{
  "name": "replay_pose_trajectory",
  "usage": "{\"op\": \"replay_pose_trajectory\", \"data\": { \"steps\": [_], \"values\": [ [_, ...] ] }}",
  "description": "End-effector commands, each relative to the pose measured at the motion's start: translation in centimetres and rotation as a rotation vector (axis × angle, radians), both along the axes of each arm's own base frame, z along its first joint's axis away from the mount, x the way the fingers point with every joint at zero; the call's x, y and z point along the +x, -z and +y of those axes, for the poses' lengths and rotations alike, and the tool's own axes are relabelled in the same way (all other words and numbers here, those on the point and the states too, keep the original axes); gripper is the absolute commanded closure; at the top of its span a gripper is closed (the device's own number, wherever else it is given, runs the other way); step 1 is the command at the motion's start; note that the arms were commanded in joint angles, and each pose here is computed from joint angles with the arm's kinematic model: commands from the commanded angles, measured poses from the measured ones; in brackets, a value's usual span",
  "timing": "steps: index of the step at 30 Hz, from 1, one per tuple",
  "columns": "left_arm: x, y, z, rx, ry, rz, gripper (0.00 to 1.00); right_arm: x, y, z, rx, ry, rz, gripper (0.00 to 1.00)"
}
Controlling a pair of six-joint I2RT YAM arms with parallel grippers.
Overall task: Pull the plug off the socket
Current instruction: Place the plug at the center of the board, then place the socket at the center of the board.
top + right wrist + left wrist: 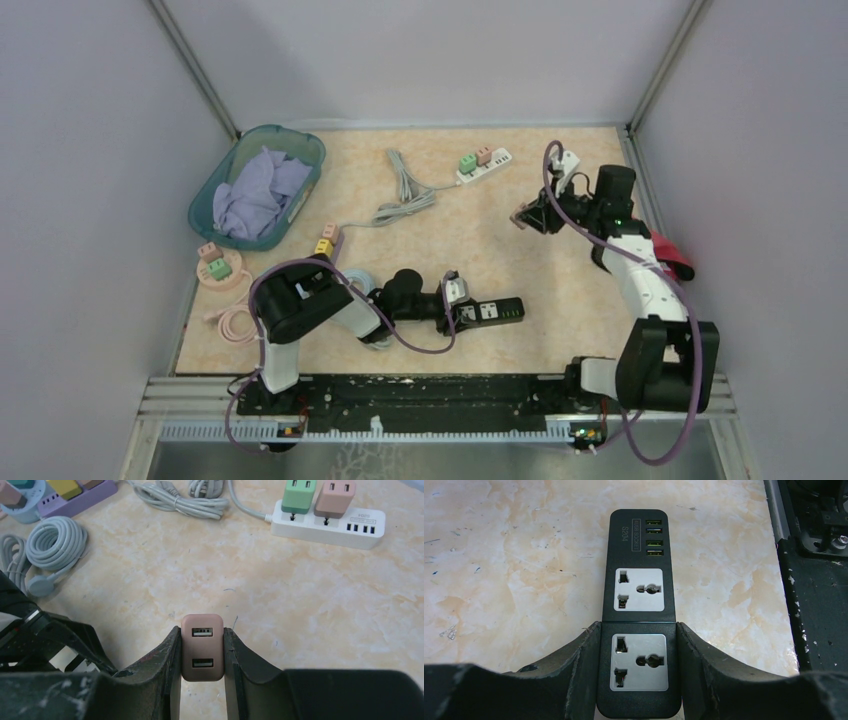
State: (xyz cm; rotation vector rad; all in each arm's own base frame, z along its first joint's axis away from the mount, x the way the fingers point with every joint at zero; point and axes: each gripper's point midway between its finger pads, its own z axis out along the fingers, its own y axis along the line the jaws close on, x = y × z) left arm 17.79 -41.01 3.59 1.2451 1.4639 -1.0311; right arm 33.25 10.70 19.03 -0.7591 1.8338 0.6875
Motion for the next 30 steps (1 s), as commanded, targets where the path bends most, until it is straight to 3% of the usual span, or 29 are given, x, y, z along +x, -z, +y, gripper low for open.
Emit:
{"op": "replay_pose_trajectory", "data": {
  "steps": [1, 15, 30],
  "values": [
    [0.3, 1.7, 1.3, 0.062, -0.04, 0.043, 0.97, 2.7, -3.2, 0.1, 0.065, -0.004, -0.037, 1.0],
    [0.4, 1.5, 1.3, 0.06, -0.042, 0.042, 0.97, 9.8, -2.1, -2.8, 0.221, 0.122, 0.081, 1.0],
    [0.5, 1.0, 1.2, 0.054, -0.045, 0.037, 0.97, 17.3, 8.1, -6.4, 0.264, 0.396, 0.395, 1.0]
  ]
}}
